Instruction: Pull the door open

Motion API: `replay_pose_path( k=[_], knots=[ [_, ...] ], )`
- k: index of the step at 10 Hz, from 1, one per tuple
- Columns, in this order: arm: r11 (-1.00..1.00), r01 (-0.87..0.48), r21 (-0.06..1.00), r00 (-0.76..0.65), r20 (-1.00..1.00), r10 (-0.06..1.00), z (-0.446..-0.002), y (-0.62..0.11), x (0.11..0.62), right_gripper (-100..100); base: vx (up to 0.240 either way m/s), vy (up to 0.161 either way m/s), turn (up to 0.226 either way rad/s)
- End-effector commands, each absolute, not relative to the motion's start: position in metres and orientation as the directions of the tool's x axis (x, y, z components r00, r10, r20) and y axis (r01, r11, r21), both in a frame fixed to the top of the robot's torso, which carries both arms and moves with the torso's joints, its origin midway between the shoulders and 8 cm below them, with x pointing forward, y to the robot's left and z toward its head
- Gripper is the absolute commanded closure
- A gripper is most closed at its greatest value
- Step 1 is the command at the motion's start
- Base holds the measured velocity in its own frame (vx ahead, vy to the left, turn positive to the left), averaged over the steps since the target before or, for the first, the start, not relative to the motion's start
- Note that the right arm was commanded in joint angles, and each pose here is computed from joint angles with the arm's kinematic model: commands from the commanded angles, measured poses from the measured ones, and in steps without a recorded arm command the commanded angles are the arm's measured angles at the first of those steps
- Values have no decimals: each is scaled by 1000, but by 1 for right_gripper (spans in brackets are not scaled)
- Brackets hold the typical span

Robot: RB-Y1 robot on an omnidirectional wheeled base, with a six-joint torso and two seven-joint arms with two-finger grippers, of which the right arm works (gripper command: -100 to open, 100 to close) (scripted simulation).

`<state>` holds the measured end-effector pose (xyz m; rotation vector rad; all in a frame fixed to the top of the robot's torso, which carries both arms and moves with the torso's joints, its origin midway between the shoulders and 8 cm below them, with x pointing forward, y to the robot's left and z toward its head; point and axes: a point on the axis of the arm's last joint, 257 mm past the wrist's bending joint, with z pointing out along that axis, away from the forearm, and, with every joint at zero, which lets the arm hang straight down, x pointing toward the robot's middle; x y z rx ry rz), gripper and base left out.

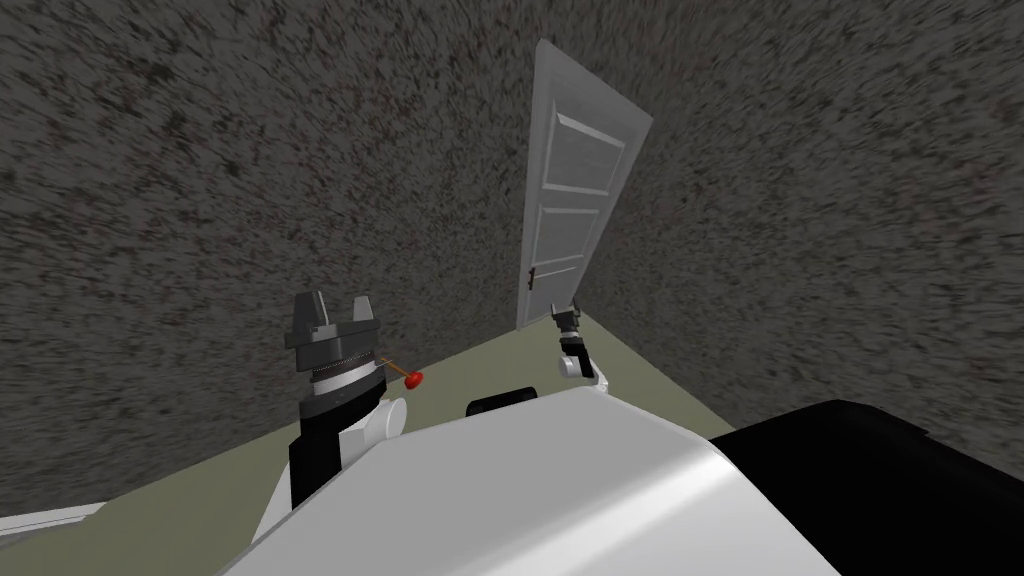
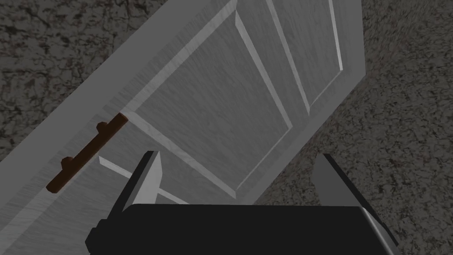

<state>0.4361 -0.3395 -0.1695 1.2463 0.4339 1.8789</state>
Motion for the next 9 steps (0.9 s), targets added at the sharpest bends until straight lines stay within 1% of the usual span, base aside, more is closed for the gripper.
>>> replay_pose_path(
  k=[1, 2, 9],
  knots=[
    [-637, -426, 642, -172, 634, 754, -181, -347, 441, -100, 54, -86, 204],
    [-656, -417, 629, -169, 656, 736, -189, -350, 442, -100, 54, -89, 267],
    [-768, -372, 521, -138, 787, 601, -240, -379, 451, -100, 36, -107, 200]
  ],
)
